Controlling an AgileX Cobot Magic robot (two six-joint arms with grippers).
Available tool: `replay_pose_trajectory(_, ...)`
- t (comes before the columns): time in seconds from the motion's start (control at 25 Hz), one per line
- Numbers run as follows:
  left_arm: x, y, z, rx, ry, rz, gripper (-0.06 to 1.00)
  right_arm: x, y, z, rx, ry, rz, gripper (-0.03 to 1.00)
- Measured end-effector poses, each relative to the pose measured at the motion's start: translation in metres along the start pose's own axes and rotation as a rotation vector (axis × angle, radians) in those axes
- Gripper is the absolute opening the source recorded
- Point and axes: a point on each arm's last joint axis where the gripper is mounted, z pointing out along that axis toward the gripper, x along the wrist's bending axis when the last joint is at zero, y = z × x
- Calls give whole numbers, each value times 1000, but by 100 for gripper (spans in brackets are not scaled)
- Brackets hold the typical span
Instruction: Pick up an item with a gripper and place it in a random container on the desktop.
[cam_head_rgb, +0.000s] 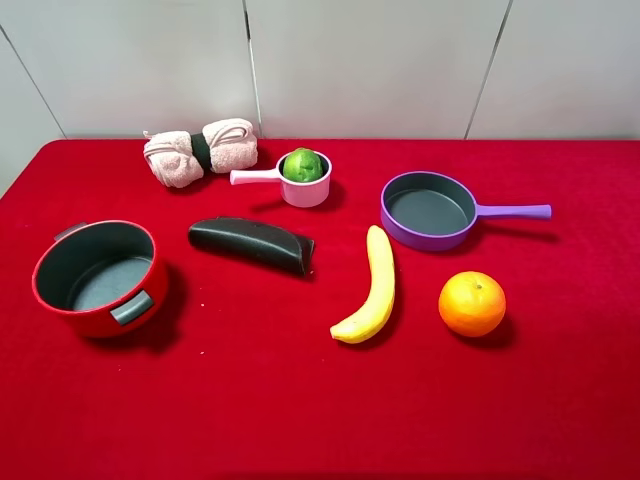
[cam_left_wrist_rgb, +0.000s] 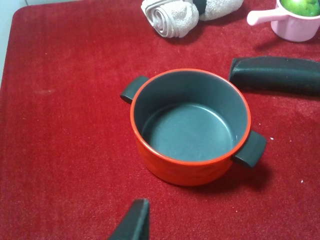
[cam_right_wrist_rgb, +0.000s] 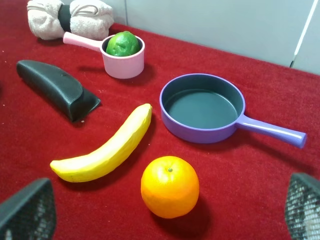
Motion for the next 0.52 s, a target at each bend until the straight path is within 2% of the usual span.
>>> replay_pose_trajectory(0.52, 0, 0, 0, 0, 0, 0, 99, 0, 0, 0, -1, 0, 1, 69)
